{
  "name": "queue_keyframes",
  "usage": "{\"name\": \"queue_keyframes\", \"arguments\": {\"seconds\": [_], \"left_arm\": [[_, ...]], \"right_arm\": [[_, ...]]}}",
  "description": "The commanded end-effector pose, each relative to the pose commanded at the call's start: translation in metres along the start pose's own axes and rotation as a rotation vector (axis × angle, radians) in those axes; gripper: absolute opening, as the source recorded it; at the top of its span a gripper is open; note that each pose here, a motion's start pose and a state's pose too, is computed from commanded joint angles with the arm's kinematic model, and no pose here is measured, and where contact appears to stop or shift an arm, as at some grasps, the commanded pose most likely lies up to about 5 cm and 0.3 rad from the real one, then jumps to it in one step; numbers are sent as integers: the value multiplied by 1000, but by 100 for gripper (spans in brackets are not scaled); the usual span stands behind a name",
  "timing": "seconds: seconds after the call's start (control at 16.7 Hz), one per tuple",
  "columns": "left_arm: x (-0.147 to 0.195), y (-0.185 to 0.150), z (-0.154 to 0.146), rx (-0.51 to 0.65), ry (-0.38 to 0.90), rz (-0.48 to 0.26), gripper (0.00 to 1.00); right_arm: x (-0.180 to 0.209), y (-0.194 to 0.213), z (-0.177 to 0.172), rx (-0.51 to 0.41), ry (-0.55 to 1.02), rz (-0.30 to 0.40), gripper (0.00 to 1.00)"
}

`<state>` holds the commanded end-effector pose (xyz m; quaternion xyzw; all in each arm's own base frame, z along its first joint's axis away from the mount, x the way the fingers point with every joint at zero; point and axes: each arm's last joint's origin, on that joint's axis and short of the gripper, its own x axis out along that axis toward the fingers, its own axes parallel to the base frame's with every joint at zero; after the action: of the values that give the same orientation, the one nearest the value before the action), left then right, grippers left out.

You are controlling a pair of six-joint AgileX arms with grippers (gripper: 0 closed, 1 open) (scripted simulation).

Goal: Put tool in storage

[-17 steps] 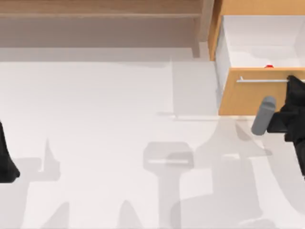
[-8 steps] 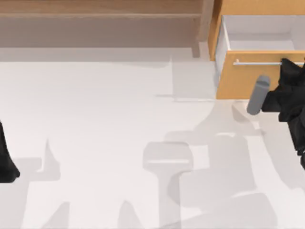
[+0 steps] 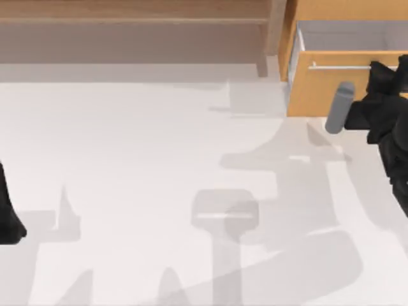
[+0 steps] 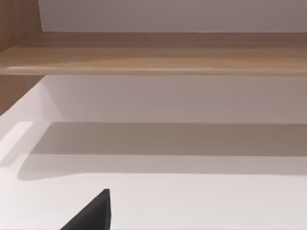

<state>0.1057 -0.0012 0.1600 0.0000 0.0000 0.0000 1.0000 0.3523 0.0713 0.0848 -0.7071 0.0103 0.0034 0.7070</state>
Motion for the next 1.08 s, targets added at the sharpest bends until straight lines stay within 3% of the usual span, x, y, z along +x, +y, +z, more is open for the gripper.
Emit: {"name": "queue_keyframes", "arguments": {"seconds": [0.24, 0.6, 0.72, 0.9, 1.08], "left_arm": [[0, 0, 0, 0, 0, 0, 100], [0, 0, 0, 0, 0, 0, 100], [0, 0, 0, 0, 0, 0, 100], [0, 0, 0, 0, 0, 0, 100], [0, 0, 0, 0, 0, 0, 100]], "right_arm": [[24, -4, 0, 4, -1, -12, 0], [28, 0, -1, 1, 4, 3, 0], [40, 3, -1, -2, 4, 14, 0], [69, -8, 2, 5, 1, -30, 0], [86, -6, 0, 6, -1, -14, 0]]}}
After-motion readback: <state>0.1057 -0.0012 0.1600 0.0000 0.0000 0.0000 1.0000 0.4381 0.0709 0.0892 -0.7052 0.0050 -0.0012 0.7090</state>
